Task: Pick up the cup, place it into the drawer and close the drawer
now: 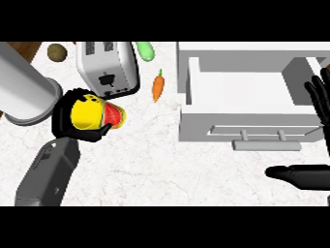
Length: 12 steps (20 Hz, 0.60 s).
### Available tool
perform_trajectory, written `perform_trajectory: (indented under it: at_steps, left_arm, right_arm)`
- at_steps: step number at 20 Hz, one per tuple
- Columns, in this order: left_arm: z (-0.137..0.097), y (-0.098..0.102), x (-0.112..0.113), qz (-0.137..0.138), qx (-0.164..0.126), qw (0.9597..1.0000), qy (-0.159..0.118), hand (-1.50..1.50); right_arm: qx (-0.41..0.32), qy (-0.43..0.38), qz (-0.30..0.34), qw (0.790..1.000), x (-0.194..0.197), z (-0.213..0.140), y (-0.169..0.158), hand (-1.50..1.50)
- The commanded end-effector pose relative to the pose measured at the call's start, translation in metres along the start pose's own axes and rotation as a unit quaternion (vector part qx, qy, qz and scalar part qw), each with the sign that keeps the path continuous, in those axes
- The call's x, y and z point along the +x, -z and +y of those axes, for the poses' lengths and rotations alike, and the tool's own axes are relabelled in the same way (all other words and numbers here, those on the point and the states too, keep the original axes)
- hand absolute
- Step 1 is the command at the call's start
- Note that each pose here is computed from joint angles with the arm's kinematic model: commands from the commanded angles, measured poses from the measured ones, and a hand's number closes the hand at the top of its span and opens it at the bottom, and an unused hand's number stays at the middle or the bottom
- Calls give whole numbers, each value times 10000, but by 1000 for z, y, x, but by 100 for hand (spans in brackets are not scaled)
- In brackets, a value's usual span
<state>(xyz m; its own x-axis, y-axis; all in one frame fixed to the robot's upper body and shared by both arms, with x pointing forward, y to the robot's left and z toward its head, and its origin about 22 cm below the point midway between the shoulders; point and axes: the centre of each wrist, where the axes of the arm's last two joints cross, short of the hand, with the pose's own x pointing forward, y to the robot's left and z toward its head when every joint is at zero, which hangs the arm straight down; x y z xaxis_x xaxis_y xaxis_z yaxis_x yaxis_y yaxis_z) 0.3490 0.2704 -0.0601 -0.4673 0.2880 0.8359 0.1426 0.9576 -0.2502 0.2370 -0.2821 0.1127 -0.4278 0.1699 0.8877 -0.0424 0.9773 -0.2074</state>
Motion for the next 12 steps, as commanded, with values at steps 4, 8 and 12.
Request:
perform_trajectory:
  at_steps: [4, 8, 12]
  left_arm:
    - [-62, 69, 33, -526, -728, 9959, 95, 150]
    - [-103, 92, 59, -451, -789, 9958, 113, 150]
    - [-164, 132, 80, -405, -1135, 9923, 270, 150]
  right_arm:
    - [2, 14, 82, 10000, 1, 9, -8, -150]
    - [32, -69, 124, 9999, 6, -10, -7, -150]
    - [-23, 40, 50, 10000, -3, 3, 8, -150]
